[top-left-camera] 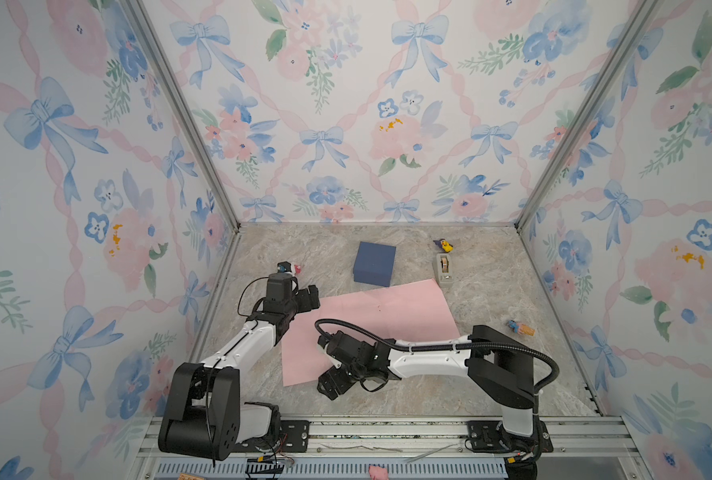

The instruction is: Wrap the gift box in paper

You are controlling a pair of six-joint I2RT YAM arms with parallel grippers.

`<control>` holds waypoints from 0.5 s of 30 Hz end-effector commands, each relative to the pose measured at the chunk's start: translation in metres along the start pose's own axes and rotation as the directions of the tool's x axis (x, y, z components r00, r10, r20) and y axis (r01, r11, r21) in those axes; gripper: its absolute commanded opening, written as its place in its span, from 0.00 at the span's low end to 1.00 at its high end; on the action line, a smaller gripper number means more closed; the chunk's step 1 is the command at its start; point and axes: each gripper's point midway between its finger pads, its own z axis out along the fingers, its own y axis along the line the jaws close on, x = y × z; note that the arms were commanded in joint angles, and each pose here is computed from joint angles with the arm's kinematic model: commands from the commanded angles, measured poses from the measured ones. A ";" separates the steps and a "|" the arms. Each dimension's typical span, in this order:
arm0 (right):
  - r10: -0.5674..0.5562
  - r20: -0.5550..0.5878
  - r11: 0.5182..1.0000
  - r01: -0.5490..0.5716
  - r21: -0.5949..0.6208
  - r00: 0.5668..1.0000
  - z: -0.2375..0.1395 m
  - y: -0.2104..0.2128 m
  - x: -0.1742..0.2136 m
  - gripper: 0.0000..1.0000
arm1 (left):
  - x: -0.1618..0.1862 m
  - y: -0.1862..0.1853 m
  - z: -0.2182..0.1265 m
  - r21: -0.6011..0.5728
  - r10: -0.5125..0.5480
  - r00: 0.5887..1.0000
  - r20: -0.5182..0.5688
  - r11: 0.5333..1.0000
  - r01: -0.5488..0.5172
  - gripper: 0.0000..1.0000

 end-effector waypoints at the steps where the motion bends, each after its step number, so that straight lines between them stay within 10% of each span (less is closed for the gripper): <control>1: -0.002 0.027 1.000 0.003 -0.015 1.000 0.004 -0.004 -0.014 0.90 | -0.011 -0.010 0.000 0.050 -0.021 1.000 0.007 0.999 0.021 0.94; 9: 0.064 0.248 0.994 -0.039 -0.106 0.967 -0.066 -0.004 -0.075 0.92 | -0.039 -0.060 0.003 0.236 -0.015 0.999 0.029 0.972 0.008 0.91; 15: 0.256 0.374 0.964 -0.266 -0.023 0.892 -0.136 -0.103 -0.119 0.91 | -0.051 -0.103 0.020 0.355 0.000 1.000 0.016 0.935 -0.006 0.89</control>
